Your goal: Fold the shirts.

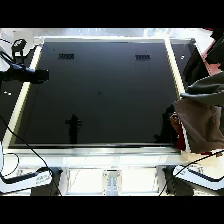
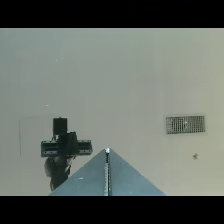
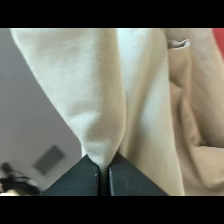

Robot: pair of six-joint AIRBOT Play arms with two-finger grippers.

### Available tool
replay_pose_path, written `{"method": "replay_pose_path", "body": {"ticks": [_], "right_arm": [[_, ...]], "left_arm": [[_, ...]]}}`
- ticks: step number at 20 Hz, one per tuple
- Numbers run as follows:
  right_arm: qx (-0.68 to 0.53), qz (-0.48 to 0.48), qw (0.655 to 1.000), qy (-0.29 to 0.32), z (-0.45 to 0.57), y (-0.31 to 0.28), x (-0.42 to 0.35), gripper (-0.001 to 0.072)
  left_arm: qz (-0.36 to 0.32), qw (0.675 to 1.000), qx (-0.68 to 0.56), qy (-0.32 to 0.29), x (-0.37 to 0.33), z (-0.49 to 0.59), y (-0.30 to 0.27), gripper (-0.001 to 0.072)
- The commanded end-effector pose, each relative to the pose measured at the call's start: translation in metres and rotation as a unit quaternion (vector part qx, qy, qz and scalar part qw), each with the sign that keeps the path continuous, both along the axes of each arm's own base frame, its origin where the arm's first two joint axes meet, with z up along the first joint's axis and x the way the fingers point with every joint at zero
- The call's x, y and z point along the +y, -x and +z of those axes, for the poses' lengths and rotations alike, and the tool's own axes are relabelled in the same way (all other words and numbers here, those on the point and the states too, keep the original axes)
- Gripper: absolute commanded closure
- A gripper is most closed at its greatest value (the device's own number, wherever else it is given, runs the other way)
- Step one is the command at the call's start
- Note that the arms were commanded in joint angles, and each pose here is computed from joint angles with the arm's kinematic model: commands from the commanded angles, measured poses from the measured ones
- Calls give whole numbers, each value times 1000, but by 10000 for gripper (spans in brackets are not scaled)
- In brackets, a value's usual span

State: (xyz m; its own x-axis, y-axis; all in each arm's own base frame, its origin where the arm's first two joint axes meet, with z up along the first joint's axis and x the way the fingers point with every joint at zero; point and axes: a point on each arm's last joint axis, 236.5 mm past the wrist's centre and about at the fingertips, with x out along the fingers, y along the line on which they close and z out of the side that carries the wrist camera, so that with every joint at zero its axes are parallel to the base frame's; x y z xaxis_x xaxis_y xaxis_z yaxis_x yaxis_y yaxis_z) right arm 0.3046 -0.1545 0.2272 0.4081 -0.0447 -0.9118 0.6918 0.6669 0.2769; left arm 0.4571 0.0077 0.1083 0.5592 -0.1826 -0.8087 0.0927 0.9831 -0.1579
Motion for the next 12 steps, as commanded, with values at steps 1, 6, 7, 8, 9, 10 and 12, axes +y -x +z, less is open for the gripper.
{"method": "replay_pose_path", "body": {"ticks": [1,6,7,8,9,10,12], "right_arm": [[-101,5,993,-58,25,-41,25,701],[-60,-87,990,-89,14,-25,20,701],[6,-118,992,-41,-1,4,1,701],[19,-114,993,1,-2,11,-11,701],[27,-113,993,21,-2,15,-17,701],[30,-111,993,26,-2,16,-19,701],[44,-87,995,32,-9,18,-19,701]], "left_arm": [[1,1000,-5,-1,1,1,-2,698],[1,1000,-5,-1,1,1,-2,699],[1,1000,-5,-1,1,1,-2,699],[1,1000,-5,-1,1,1,-2,699],[1,1000,-6,-1,1,1,-2,699],[2,1000,-8,-1,1,2,-3,699],[4,1000,-12,-1,1,3,-5,699]]}}
